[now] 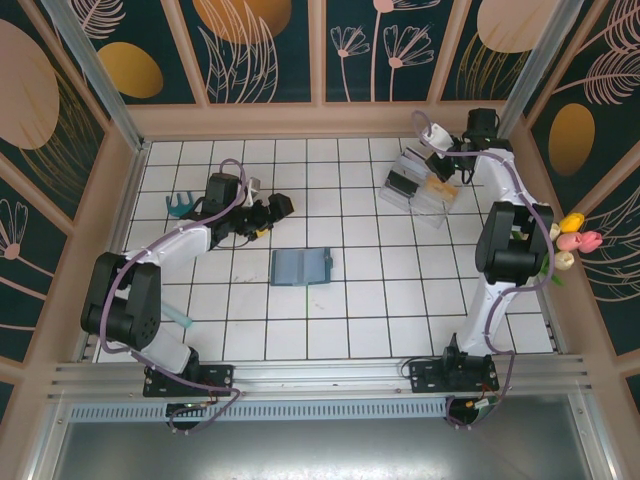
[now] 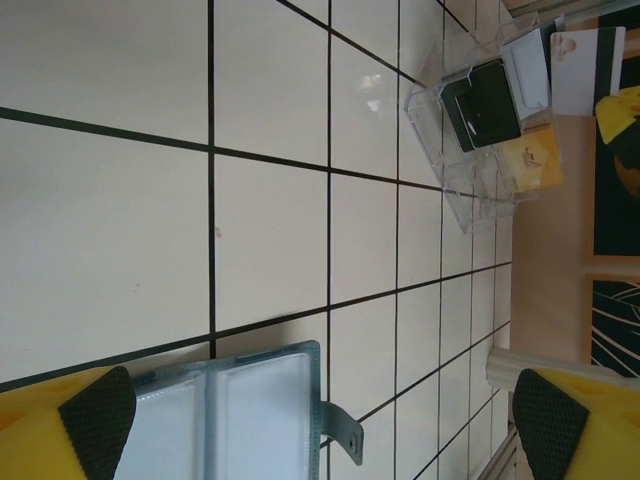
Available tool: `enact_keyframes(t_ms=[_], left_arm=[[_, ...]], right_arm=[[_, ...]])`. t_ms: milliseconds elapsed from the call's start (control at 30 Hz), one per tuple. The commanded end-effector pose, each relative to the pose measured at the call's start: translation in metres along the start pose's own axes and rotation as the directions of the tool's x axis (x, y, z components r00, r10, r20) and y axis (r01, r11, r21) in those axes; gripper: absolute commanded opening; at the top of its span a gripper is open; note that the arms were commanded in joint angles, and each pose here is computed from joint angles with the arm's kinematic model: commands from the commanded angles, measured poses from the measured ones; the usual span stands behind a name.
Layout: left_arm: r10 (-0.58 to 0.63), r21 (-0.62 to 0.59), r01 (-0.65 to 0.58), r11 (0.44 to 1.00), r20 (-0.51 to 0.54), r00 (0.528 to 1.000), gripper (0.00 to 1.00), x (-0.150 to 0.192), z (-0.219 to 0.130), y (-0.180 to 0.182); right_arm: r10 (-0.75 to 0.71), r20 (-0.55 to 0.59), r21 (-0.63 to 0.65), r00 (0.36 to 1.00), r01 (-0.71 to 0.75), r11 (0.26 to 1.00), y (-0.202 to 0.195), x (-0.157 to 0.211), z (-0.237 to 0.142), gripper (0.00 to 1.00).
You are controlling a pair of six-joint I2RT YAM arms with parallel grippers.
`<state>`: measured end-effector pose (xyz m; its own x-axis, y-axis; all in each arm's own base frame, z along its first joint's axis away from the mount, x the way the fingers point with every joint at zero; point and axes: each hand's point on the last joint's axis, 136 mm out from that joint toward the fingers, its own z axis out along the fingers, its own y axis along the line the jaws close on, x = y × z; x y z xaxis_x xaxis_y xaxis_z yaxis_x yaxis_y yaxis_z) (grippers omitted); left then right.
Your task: Take the credit cards out of the card holder
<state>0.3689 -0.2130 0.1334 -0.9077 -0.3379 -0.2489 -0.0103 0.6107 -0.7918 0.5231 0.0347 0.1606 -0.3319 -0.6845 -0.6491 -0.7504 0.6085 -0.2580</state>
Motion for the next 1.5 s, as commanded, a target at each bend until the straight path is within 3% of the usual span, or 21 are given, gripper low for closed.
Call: enact_keyframes(t_ms=[0,167,633,933,1267,1467], left_arm=[[-0.008,0.03,0.008,1.0,-0.001,1.0,0.99,-0.003,0.002,-0.004],[-0.01,0.02,0.01,1.0,0.014,1.0,0.99,-0.005,0.001,-0.002],[-0.005,0.02,0.005,1.0,0.02,1.0,0.99,-0.003,-0.001,-0.002],[-0.004,0.015,0.003,1.0,0.025,1.0,0.99,-0.003,-0.004,0.0],[0.025,-0.072,-0.021,0.997,0.061,0.998,0.99,0.0,-0.019,0.009],[0.039,-0.157,-0.025,0.987,0.087,0.995,0.99,0.009,-0.033,0.025]], right_arm=[[-0.035,-0.003,-0.016,0.999,0.035,0.999,-0.003,-0.002,0.007,0.0],[-0.034,-0.008,-0.024,0.999,0.034,0.999,-0.002,0.0,0.014,0.0],[0.0,0.015,0.002,1.0,0.0,1.0,-0.011,-0.003,0.01,0.22],[-0.002,0.047,0.085,0.999,-0.002,0.996,-0.026,-0.015,-0.007,0.24],[0.079,0.319,0.047,0.944,-0.099,0.994,0.003,-0.085,-0.071,0.3],[0.258,0.422,-0.034,0.869,-0.27,0.962,0.066,-0.133,-0.089,0.3]])
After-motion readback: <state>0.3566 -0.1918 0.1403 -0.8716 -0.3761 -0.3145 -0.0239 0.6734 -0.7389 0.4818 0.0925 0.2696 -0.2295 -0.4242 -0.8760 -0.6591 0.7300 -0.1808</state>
